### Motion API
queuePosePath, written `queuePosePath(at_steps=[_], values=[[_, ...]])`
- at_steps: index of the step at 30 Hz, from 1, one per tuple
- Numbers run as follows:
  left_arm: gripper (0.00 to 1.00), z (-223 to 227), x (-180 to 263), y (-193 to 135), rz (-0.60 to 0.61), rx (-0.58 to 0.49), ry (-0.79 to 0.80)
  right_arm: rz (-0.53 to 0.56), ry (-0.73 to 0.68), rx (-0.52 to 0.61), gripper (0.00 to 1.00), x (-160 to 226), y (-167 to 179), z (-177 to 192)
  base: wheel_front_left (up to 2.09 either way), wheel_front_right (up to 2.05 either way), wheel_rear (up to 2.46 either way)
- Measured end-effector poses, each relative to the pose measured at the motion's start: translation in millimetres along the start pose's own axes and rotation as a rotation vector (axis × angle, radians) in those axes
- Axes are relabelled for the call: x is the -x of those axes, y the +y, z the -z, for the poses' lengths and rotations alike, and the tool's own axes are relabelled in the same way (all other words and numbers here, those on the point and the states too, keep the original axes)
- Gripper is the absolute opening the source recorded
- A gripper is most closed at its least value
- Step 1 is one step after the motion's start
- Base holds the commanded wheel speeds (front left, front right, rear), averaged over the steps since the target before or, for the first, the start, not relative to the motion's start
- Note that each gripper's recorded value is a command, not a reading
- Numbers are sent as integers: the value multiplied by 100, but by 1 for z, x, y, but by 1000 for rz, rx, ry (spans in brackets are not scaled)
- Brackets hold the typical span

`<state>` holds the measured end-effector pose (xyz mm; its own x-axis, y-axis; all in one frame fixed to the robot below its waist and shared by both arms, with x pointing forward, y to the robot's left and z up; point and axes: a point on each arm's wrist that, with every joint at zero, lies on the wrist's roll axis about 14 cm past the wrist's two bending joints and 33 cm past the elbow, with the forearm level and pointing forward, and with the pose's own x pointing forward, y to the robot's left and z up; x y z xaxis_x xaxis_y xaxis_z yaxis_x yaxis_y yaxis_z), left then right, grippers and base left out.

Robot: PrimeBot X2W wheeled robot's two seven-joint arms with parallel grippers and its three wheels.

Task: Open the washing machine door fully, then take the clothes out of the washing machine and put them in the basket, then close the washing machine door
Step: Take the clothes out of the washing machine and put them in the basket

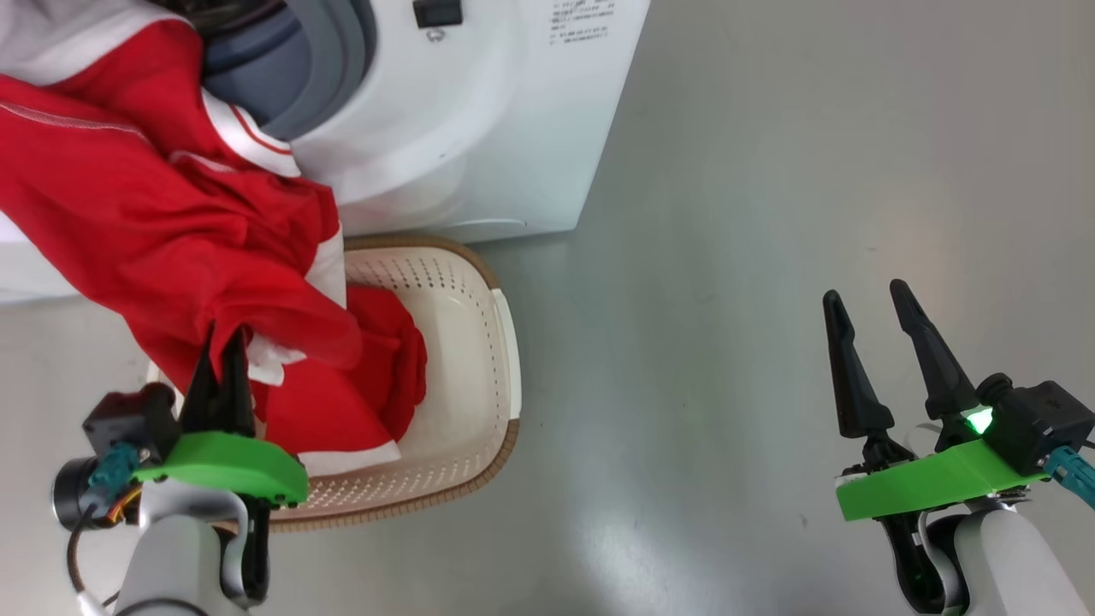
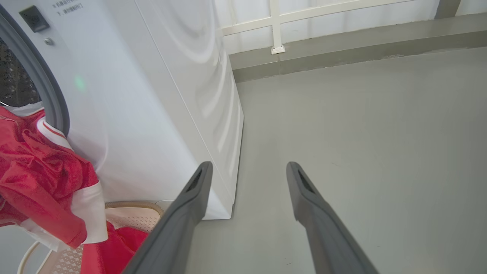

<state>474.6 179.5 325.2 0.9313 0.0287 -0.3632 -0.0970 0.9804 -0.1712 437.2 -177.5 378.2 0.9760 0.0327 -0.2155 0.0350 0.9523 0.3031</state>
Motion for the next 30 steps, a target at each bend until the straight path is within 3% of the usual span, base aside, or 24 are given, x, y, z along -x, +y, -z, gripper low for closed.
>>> queuePosePath(at_steps=[7, 15, 19, 20, 22, 23, 30], values=[[1, 35, -22, -4, 21, -38, 112, 8, 20, 1, 100, -12, -5, 11, 0, 0, 0], [17, 57, -45, -6, 48, -75, 183, 17, 43, 3, 100, -23, -11, 25, 0, 0, 0], [39, 68, -54, -3, 39, -76, 217, 26, 63, 4, 100, -23, -14, 33, 0, 0, 0], [49, 69, -56, -2, 38, -74, 219, 27, 65, 5, 100, -24, -15, 34, 0, 0, 0], [85, 70, -59, -3, 35, -68, 219, 29, 64, 6, 100, -25, -16, 34, 0, 0, 0], [97, 68, -60, -3, 34, -66, 216, 29, 59, 7, 100, -26, -16, 32, 0, 0, 0], [100, 57, -59, -6, 40, -54, 190, 21, 42, 6, 100, -26, -12, 25, 0, 0, 0]])
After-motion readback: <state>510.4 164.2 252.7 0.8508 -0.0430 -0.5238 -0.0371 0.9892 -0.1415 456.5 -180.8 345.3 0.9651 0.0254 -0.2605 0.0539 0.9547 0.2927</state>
